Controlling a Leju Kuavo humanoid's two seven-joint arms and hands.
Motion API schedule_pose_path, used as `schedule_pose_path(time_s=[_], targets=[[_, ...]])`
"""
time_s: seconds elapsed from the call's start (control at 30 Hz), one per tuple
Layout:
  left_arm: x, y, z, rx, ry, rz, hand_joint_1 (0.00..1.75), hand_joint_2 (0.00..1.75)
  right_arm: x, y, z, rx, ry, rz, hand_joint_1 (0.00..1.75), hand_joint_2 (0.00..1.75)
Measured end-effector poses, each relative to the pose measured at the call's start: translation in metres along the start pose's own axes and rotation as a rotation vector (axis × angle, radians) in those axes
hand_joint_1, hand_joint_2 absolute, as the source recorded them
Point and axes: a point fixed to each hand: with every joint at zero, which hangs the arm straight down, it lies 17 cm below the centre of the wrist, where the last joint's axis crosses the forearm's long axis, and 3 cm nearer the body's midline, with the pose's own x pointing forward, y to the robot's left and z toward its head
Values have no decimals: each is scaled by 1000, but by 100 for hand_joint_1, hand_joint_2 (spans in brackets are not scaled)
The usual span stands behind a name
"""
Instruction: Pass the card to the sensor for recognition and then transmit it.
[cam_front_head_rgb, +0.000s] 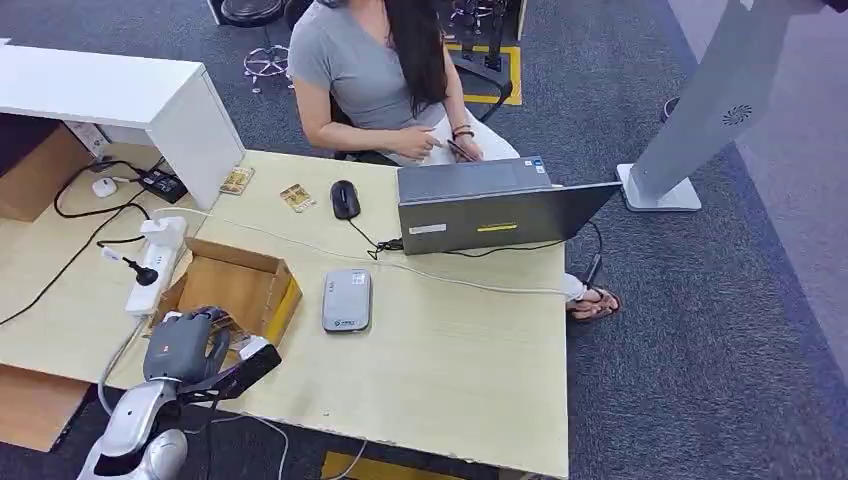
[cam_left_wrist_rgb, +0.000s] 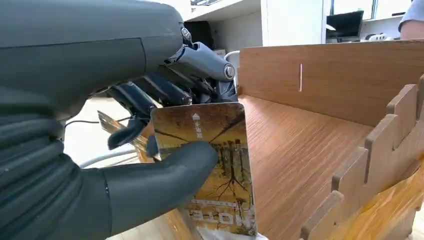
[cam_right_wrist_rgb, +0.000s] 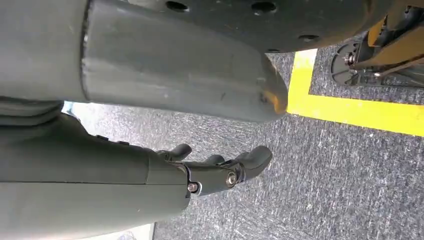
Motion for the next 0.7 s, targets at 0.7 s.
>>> schedule_pose_path(time_s=[0.7], targets=[[0, 0, 0, 0, 0, 0, 175, 175, 0, 0, 0, 0, 0, 0, 0, 0]])
